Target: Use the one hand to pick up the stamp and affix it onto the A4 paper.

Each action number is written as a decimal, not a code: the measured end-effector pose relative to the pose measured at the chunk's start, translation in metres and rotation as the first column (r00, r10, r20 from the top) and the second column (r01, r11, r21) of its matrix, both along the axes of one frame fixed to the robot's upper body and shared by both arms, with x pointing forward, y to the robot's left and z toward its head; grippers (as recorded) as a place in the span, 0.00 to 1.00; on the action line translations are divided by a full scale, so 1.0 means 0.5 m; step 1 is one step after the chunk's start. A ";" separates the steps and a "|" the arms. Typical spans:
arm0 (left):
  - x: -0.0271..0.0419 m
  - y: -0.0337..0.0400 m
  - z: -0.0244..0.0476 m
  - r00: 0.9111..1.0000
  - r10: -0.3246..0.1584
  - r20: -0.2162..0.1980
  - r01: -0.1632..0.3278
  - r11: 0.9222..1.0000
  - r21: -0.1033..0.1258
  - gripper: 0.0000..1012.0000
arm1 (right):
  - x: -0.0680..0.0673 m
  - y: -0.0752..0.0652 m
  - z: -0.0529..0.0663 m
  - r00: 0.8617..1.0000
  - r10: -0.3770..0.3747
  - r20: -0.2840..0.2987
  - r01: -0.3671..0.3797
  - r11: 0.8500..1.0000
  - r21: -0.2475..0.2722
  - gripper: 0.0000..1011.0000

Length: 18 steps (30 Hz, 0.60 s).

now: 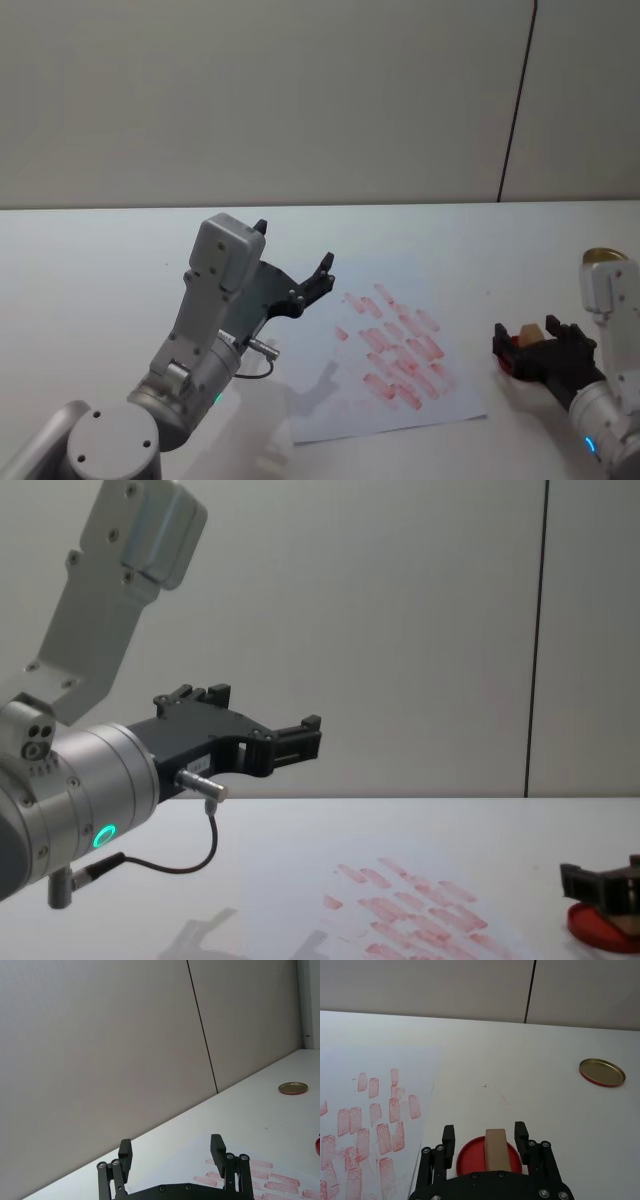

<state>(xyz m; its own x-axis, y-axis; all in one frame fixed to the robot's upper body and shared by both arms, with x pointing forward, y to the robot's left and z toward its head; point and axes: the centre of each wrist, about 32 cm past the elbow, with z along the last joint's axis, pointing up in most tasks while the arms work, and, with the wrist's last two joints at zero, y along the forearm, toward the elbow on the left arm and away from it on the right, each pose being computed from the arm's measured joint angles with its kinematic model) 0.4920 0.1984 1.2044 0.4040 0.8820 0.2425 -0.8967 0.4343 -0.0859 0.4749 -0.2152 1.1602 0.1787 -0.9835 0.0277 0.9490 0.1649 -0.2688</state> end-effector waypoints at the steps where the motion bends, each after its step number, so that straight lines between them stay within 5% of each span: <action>1: 0.000 0.000 0.000 1.000 0.000 0.000 0.000 1.000 0.000 0.98 | 0.000 0.000 0.000 1.000 -0.001 -0.002 0.001 1.000 -0.001 0.75; 18: 0.000 0.000 0.000 1.000 0.000 0.000 0.000 1.000 0.000 0.98 | 0.000 -0.006 -0.001 0.999 -0.036 -0.030 0.035 0.999 -0.028 0.22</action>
<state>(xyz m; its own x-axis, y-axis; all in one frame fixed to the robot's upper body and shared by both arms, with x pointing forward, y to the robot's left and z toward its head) 0.4920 0.1984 1.2044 0.4040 0.8820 0.2424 -0.8967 0.4343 -0.0859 0.4747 -0.2182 1.1595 0.1449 -0.9882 0.0499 0.9455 0.1234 -0.3013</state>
